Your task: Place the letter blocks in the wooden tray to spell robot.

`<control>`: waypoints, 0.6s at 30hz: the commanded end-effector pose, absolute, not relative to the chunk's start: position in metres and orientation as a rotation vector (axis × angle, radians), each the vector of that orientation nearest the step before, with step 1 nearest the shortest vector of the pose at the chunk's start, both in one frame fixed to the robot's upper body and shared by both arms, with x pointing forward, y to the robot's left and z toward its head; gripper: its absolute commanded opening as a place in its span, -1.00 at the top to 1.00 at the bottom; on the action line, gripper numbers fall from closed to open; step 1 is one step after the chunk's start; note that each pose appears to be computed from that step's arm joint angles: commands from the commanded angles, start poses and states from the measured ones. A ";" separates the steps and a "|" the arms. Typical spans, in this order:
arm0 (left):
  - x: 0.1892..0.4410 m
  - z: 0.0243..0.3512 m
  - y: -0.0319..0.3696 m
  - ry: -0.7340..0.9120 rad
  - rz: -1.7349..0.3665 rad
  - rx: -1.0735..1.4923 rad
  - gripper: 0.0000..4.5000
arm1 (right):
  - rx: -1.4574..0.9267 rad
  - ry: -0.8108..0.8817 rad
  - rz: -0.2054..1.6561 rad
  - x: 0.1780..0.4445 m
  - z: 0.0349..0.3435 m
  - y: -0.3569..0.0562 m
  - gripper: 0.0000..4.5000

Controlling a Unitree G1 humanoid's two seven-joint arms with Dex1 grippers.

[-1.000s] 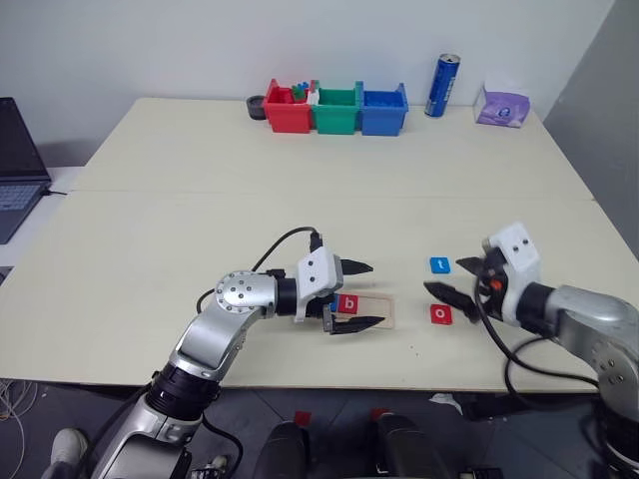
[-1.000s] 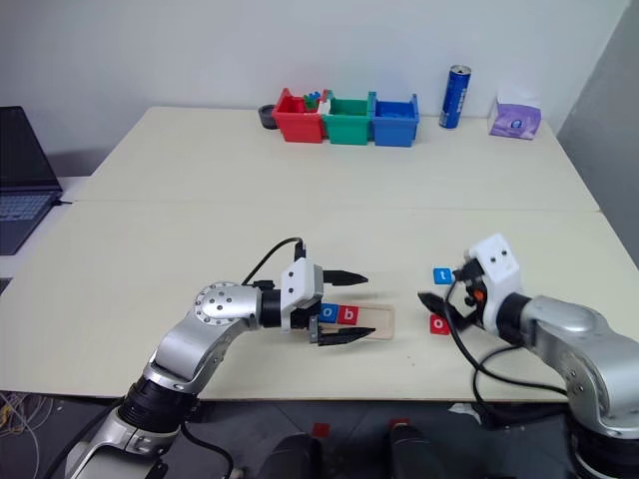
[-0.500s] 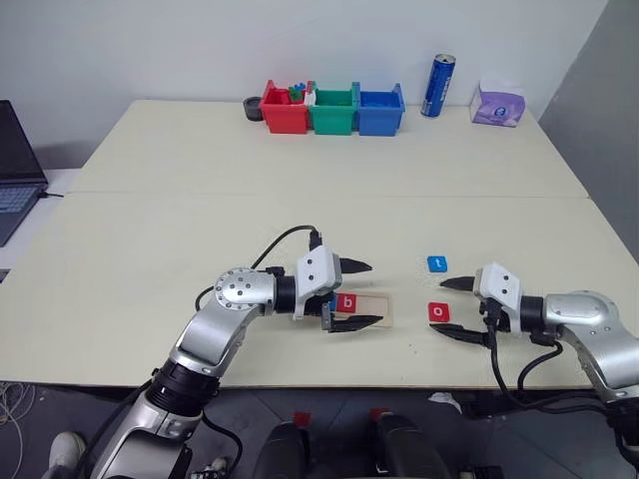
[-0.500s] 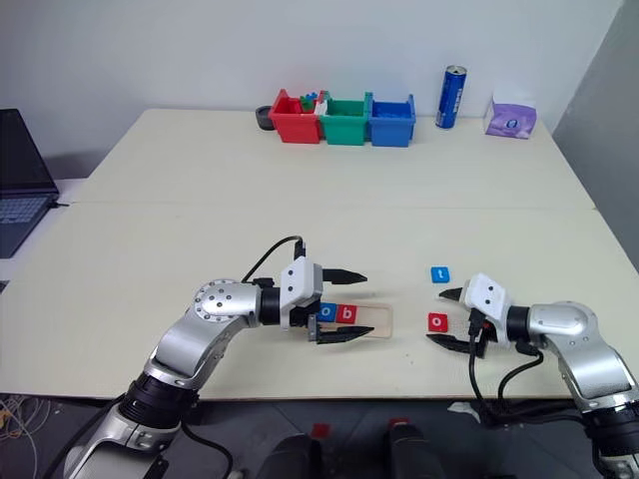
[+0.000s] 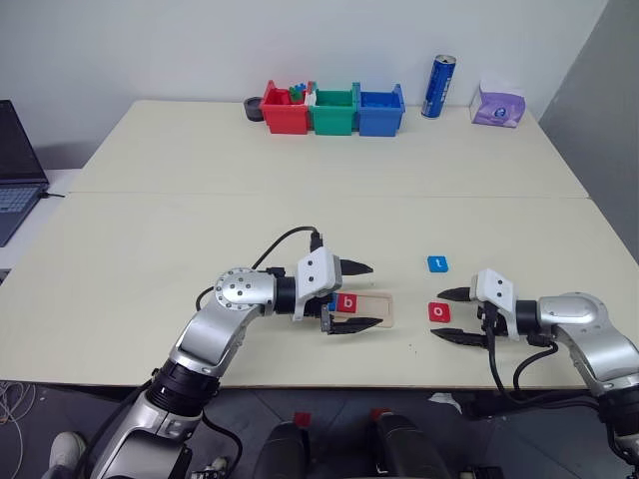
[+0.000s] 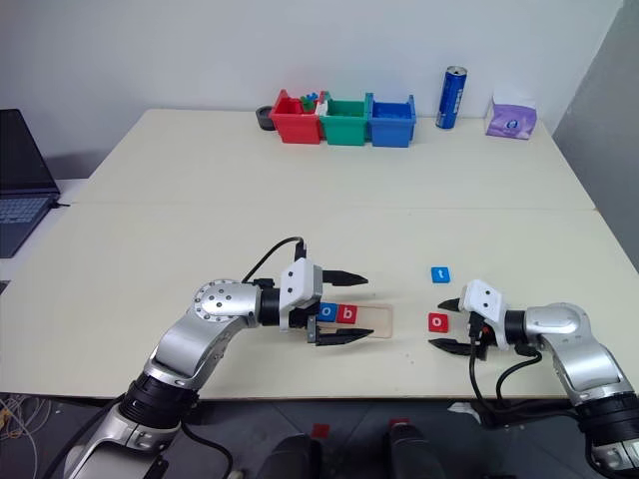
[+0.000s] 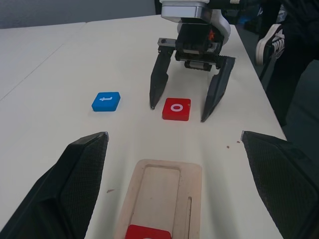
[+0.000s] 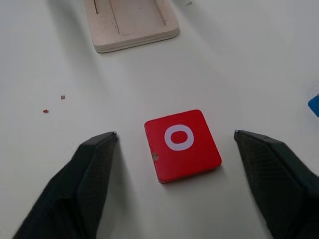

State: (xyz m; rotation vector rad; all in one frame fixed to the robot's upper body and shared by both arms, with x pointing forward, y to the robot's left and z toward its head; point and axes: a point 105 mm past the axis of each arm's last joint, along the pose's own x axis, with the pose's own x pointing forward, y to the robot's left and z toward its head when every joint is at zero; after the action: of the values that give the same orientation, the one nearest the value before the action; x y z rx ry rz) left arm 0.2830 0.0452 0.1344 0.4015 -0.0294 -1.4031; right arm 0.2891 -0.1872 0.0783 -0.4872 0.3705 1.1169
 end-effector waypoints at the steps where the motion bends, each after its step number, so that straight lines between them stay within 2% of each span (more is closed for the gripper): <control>1: 0.279 0.142 0.040 -0.080 -1.428 0.429 -1.00 | -0.509 0.350 1.122 0.291 0.082 -0.186 -0.13; 4: 0.279 0.142 0.039 -0.084 -1.431 0.430 -1.00 | -0.510 0.346 1.121 0.291 0.084 -0.186 0.34; 11: 0.278 0.146 0.043 -0.100 -1.435 0.426 -1.00 | -0.534 0.283 1.140 0.293 0.105 -0.172 0.35; 18: 0.291 0.157 0.083 -0.109 -1.366 0.449 -1.00 | -0.480 0.173 1.195 0.297 0.140 -0.121 0.35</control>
State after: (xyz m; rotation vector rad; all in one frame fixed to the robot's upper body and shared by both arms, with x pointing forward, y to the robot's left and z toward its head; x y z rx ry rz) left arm 0.2879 0.0727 0.1454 0.4357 -0.0614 -1.3903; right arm 0.2996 -0.1316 0.1318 -0.4796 0.2012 1.1772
